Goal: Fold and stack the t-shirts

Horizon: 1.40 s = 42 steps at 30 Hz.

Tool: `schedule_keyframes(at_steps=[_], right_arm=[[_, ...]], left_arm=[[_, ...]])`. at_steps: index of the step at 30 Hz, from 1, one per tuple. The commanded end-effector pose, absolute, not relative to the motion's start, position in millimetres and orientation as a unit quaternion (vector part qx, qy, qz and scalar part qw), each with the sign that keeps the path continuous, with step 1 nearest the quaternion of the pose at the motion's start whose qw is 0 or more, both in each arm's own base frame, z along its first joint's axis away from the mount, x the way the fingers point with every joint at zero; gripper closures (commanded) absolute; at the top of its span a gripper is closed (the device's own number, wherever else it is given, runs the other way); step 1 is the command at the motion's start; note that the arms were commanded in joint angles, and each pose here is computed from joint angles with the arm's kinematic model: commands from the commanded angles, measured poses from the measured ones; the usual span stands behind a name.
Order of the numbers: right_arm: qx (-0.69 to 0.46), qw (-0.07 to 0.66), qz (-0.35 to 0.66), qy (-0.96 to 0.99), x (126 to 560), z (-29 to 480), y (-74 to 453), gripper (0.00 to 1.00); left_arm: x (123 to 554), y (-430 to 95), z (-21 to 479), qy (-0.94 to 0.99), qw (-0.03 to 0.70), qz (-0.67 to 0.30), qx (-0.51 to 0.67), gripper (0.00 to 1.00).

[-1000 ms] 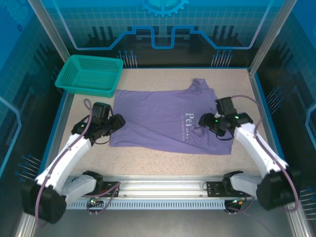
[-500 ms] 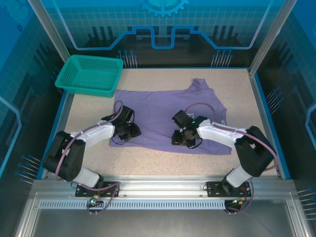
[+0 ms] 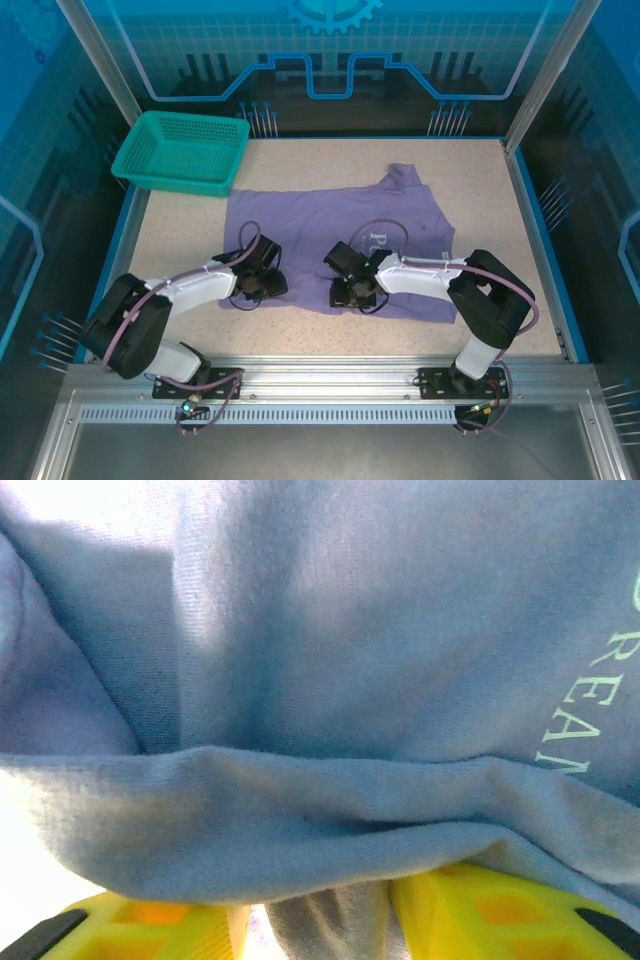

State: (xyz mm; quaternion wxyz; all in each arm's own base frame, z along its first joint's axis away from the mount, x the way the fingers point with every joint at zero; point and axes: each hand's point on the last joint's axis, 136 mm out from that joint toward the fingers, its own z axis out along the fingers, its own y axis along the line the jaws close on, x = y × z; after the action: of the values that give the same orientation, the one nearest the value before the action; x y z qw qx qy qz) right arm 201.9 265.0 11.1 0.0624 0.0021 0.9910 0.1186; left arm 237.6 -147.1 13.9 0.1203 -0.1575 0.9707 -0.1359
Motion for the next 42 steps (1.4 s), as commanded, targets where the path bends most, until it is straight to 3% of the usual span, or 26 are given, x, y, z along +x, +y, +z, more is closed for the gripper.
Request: schedule_keyframes(at_steps=[1, 12, 16, 19, 23, 26, 29, 36, 42], right_arm=[[-0.011, -0.047, 0.036, 0.998, 129, -33, 230, 0.55], [-0.053, -0.065, 0.047, 0.995, 92, -16, 233, 0.49], [-0.079, -0.025, 0.077, 0.994, 106, 20, 252, 0.39], [-0.085, 0.053, 0.125, 0.987, 142, 73, 272, 0.25], [-0.044, 0.161, 0.207, 0.964, 220, 145, 275, 0.22], [0.028, 0.244, 0.234, 0.941, 302, 179, 246, 0.18], [0.124, 0.298, 0.249, 0.913, 382, 183, 205, 0.16], [0.207, 0.2, 0.265, 0.92, 503, 131, 168, 0.35], [0.242, 0.157, 0.25, 0.924, 551, 108, 159, 0.45]], left_arm=[[174, -108, -9, 0.982, 0.044, -0.053, -0.175, 0.64], [137, -90, 4, 0.974, 0.053, -0.067, -0.209, 0.58], [155, -90, 30, 0.969, 0.098, -0.071, -0.215, 0.42], [190, -95, 70, 0.957, 0.158, -0.089, -0.227, 0.31], [250, -91, 126, 0.923, 0.216, -0.147, -0.283, 0.27], [293, -67, 148, 0.894, 0.239, -0.169, -0.338, 0.25], [332, -39, 151, 0.869, 0.244, -0.171, -0.395, 0.25], [393, -5, 103, 0.806, 0.177, -0.235, -0.514, 0.29], [406, 18, 70, 0.8, 0.156, -0.224, -0.534, 0.31]])
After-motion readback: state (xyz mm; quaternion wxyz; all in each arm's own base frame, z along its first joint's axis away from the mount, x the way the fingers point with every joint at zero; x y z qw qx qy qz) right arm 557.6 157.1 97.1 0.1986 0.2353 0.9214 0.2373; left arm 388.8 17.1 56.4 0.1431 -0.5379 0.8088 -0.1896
